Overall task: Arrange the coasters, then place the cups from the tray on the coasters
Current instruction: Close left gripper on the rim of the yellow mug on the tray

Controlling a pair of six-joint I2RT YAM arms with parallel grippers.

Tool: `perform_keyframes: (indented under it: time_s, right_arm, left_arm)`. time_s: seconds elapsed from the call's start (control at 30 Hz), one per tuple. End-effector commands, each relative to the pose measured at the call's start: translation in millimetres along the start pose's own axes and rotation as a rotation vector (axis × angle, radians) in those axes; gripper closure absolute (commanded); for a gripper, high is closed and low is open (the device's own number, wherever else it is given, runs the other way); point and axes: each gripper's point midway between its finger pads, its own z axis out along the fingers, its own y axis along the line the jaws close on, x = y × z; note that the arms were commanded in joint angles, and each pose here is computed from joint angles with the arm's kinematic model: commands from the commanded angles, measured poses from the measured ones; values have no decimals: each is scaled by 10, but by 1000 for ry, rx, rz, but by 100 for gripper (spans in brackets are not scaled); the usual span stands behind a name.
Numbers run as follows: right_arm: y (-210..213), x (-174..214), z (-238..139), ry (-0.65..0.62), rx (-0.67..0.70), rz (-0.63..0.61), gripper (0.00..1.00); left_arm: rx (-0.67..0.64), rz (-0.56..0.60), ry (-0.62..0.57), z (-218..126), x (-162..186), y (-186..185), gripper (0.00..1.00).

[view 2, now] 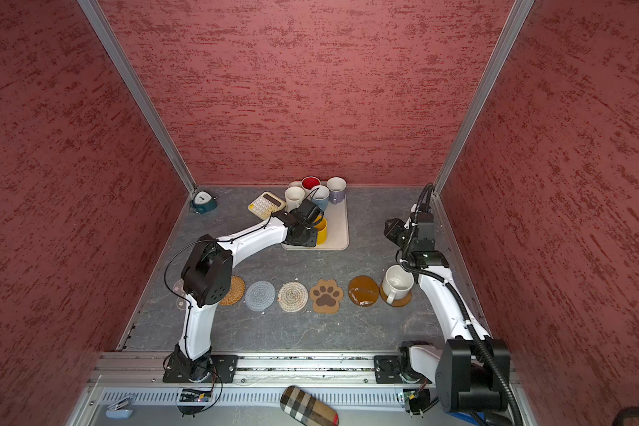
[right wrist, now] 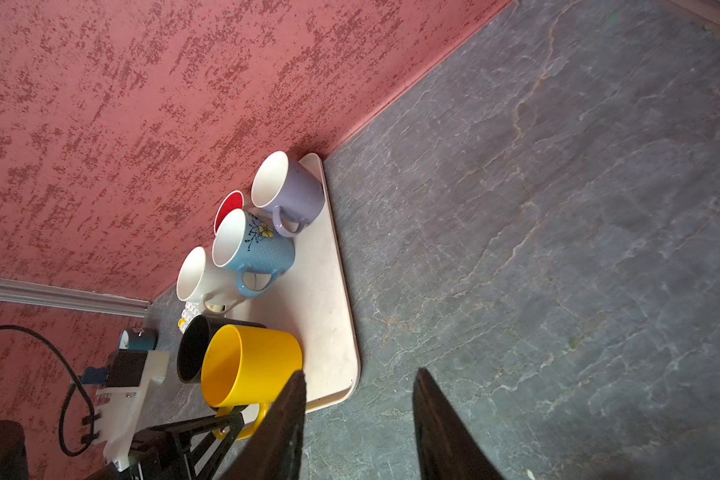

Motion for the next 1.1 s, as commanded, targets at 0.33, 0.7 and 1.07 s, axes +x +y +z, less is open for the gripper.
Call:
perform_keyframes:
  time_s: [0.33,0.7,1.07]
  right_arm:
    - [37,13,55,3,-42,2,56]
    - [28,54,114,21,-51,8,56]
    - [101,105,146,48,-100,-6,51]
  left_arm:
    - [42,67,6,134,-69,-56,59]
    - [47,103,16,232,-74,-89,72]
    - [47,135,8,186,-131,-106,100]
